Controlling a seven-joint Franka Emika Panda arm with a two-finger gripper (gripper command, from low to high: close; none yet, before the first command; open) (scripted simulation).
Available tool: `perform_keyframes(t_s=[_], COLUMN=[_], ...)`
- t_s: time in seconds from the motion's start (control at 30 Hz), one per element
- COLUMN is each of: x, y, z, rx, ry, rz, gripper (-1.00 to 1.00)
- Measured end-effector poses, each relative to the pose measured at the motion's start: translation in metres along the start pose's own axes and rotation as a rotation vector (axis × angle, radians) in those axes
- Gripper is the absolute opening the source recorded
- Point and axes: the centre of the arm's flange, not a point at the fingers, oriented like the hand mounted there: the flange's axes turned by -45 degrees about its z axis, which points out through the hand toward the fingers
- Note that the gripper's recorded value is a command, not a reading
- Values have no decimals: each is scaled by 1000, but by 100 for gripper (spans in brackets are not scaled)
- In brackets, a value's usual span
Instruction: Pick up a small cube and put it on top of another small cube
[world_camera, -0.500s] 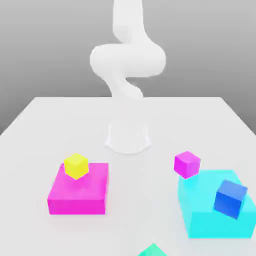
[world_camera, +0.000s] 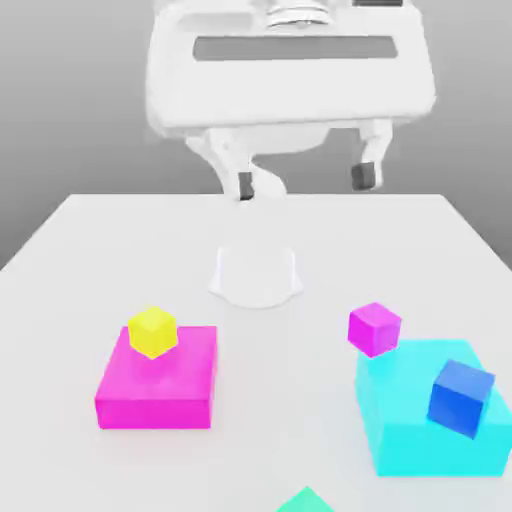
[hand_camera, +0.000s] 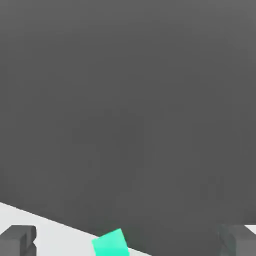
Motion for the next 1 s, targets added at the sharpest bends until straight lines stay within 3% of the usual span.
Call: perform_keyframes(t_s=[0.47,0.6,0.63,0.83,1.0], x=[-64,-86,-91,-94,-75], y=[-20,-22,-22,-22,-22], z=[237,293,304,310,260], rx=[74,77,77,78,79], ry=[-337,-358,-359,-360,-360], rz=[-289,-309,-309,-309,-310], gripper=[0,0,-100,-100,-100])
